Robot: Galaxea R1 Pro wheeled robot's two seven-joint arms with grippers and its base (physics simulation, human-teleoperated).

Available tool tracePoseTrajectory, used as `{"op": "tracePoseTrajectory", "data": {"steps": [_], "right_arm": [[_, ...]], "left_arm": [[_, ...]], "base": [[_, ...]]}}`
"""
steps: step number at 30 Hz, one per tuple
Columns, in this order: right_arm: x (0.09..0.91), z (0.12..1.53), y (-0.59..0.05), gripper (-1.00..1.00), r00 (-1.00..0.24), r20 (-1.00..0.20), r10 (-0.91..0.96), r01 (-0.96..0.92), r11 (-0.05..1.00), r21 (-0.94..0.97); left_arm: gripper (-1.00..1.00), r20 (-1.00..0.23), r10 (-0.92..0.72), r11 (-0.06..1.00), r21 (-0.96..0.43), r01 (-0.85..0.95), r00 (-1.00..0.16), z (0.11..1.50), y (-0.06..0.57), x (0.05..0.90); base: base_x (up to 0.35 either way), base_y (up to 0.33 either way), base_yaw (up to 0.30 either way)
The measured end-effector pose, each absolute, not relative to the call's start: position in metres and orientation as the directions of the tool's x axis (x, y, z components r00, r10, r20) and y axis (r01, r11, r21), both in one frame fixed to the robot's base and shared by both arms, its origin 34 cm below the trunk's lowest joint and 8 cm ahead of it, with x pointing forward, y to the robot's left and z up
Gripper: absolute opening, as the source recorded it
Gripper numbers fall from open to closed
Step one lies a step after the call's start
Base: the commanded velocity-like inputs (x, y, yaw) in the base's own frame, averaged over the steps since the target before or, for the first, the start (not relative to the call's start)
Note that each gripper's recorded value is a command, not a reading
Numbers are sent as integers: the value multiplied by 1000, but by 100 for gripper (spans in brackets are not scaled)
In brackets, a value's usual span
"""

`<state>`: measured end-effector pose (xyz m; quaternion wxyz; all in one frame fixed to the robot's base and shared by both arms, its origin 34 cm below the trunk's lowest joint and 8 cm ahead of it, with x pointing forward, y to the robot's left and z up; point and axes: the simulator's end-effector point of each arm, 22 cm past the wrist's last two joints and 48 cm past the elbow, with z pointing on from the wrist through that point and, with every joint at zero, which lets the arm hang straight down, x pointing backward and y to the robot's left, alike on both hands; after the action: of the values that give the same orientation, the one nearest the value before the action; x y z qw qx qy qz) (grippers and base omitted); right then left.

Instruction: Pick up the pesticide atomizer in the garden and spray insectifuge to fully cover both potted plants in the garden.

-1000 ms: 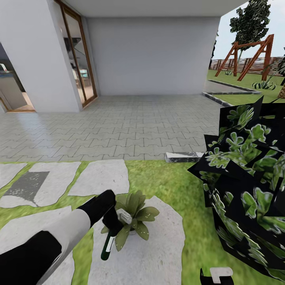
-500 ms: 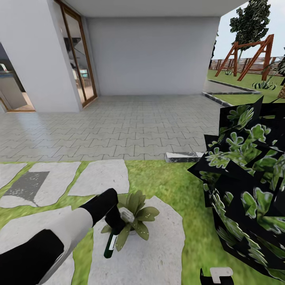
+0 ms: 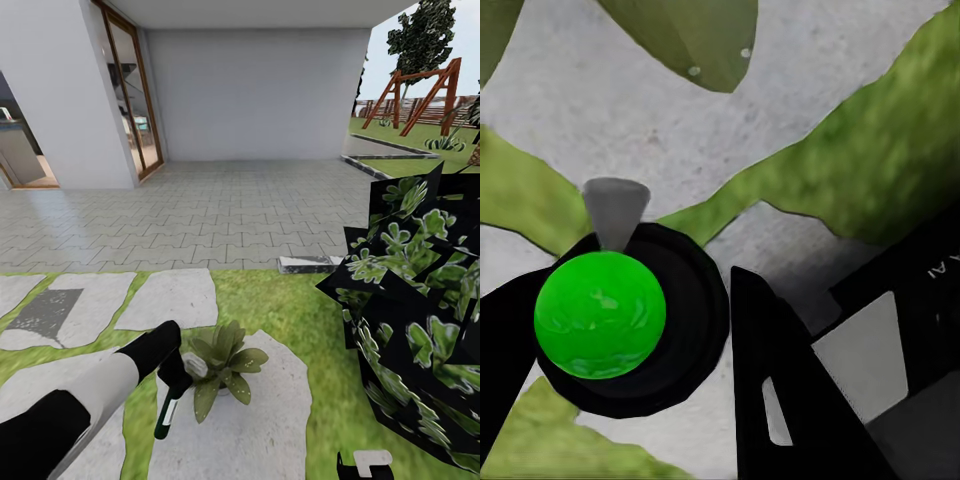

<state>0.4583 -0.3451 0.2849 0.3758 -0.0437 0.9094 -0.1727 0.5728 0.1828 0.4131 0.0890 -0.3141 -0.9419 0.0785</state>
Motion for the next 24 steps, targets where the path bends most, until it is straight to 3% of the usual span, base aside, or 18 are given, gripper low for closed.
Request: {"op": "tracePoseTrajectory", "data": {"steps": [24], "right_arm": [[458, 285, -345, 100, -714, -668, -209, 50, 937, -347]], "left_arm": [[-100, 51, 662, 744, -159, 649, -747, 428, 128, 593]], "base": [[0, 0, 0]]}}
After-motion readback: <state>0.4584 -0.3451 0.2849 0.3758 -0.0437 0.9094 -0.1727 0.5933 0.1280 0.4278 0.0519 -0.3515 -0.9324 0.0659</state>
